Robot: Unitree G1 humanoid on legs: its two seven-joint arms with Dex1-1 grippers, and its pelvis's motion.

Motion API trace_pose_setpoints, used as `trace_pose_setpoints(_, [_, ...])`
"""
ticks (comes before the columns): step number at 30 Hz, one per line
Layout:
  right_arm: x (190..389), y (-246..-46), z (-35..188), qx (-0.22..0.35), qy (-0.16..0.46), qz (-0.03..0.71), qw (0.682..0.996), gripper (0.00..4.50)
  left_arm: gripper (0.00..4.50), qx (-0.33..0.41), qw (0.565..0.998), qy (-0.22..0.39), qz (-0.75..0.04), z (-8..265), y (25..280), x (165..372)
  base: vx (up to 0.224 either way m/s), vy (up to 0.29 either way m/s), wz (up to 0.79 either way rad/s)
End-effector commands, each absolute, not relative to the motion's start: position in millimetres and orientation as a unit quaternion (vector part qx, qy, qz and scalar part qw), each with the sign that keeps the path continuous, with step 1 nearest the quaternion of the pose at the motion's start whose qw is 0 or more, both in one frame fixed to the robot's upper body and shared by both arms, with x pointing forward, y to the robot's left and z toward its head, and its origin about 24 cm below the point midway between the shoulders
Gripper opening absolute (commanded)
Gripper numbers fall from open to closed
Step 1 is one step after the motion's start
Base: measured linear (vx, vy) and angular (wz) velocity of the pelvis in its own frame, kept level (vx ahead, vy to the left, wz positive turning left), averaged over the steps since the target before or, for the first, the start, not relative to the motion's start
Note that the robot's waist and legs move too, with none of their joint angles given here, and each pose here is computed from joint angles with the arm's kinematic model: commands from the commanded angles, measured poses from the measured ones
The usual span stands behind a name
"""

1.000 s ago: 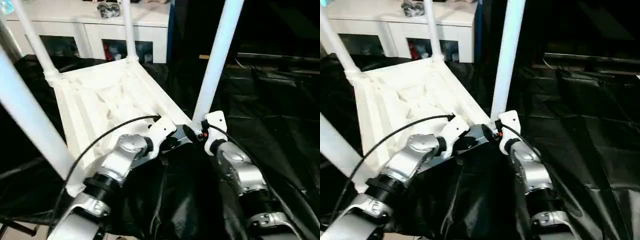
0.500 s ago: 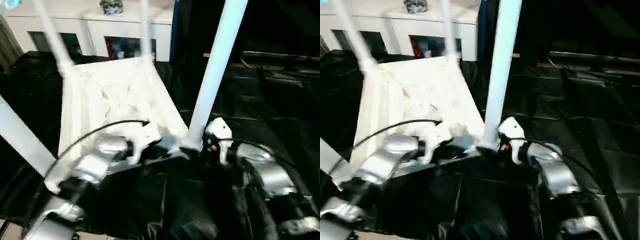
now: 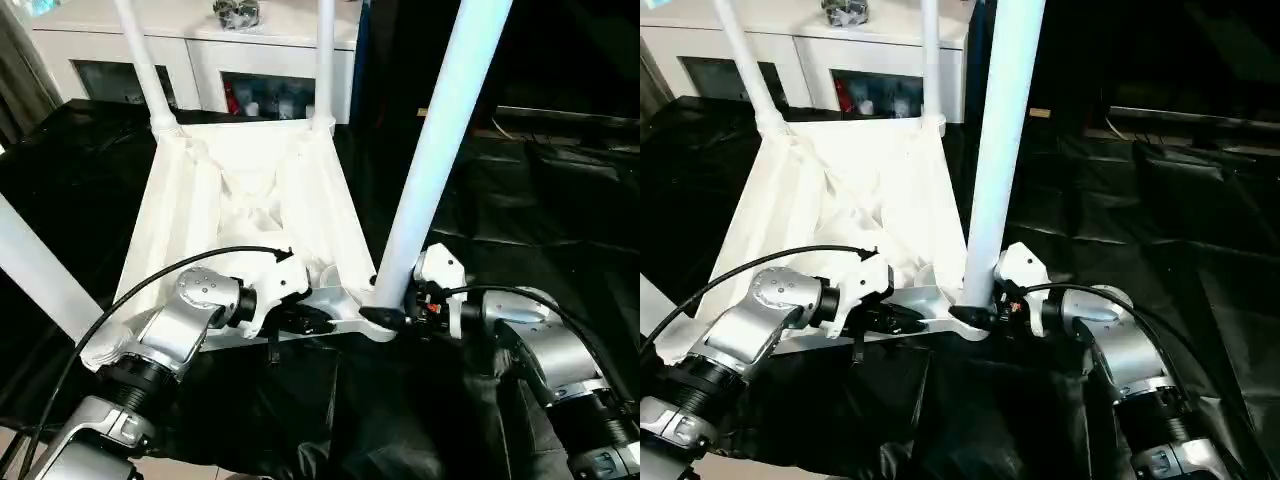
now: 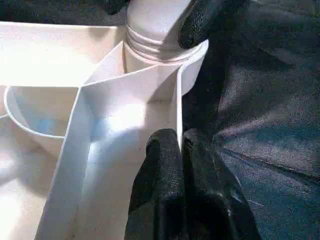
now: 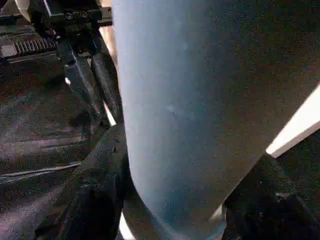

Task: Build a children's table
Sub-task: Rotate leg to tighten

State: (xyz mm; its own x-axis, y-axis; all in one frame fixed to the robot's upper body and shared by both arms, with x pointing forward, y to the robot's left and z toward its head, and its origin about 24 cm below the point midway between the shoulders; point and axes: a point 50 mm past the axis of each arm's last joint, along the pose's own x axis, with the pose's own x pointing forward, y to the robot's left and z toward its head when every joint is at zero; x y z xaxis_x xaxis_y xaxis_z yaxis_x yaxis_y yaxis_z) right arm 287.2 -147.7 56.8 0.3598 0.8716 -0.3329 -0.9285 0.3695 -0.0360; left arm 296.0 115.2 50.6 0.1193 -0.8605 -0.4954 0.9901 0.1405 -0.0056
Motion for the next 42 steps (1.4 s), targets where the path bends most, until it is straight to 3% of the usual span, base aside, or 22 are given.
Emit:
trace_pose_setpoints(1, [279.1, -142.0, 48.3, -0.112, 0.151, 0.577, 0.795, 2.38, 0.00, 0.166, 0.715, 0.175, -0.657, 55.7, 104.8, 292.9, 0.000, 0.000, 0.00])
trace_pose_setpoints(5, [277.5, -142.2, 47.9, -0.112, 0.154, 0.579, 0.793, 2.08, 0.00, 0.167, 0.717, 0.177, -0.653, 54.8, 105.2, 293.3, 0.000, 0.000, 0.00])
trace_pose_setpoints(15, [275.0, -140.4, 44.2, -0.093, 0.159, 0.575, 0.797, 1.98, 0.00, 0.170, 0.728, 0.177, -0.641, 53.5, 104.9, 295.8, 0.000, 0.000, 0.00])
trace_pose_setpoints(18, [283.9, -131.9, 35.8, -0.053, 0.148, 0.501, 0.851, 1.98, 0.00, 0.170, 0.789, 0.178, -0.563, 52.7, 94.0, 312.0, 0.000, 0.000, 0.00])
trace_pose_setpoints(23, [289.7, -130.0, 31.1, -0.047, 0.153, 0.462, 0.872, 1.96, 0.00, 0.163, 0.810, 0.177, -0.534, 53.7, 88.6, 317.8, 0.000, 0.000, 0.00])
trace_pose_setpoints(25, [307.4, -113.3, 15.8, -0.024, 0.173, 0.319, 0.932, 1.96, 0.00, 0.135, 0.855, 0.167, -0.471, 59.1, 56.9, 328.0, 0.000, 0.000, 0.00])
trace_pose_setpoints(26, [311.0, -105.8, 12.8, -0.018, 0.180, 0.282, 0.942, 1.96, 0.00, 0.126, 0.863, 0.163, -0.461, 61.0, 46.3, 329.1, 0.000, 0.000, 0.00])
trace_pose_setpoints(31, [315.2, -81.9, 20.8, -0.011, 0.159, 0.287, 0.944, 1.96, 0.00, 0.135, 0.857, 0.153, -0.473, 61.7, 34.0, 326.9, 0.000, 0.000, 0.00])
trace_pose_setpoints(33, [315.2, -81.9, 20.8, -0.011, 0.159, 0.287, 0.944, 1.96, 0.00, 0.135, 0.857, 0.153, -0.473, 61.7, 34.0, 326.9, 0.000, 0.000, 0.00])
trace_pose_setpoints(34, [315.5, -78.8, 22.5, -0.012, 0.153, 0.291, 0.944, 2.52, 0.00, 0.136, 0.855, 0.152, -0.477, 61.4, 33.2, 326.1, 0.000, 0.000, 0.00])
trace_pose_setpoints(37, [316.3, -80.3, 27.9, 0.019, 0.141, 0.310, 0.940, 2.71, 0.00, 0.148, 0.835, 0.155, -0.507, 59.0, 38.5, 320.6, 0.000, 0.000, 0.00])
trace_pose_setpoints(38, [316.8, -81.7, 28.7, 0.020, 0.139, 0.312, 0.940, 3.02, 0.00, 0.151, 0.831, 0.156, -0.512, 58.3, 40.7, 320.0, 0.000, 0.000, 0.00])
trace_pose_setpoints(42, [317.1, -89.8, 31.9, 0.001, 0.134, 0.333, 0.933, 3.35, 0.00, 0.161, 0.823, 0.160, -0.521, 56.6, 49.2, 319.0, 0.000, 0.000, 0.00])
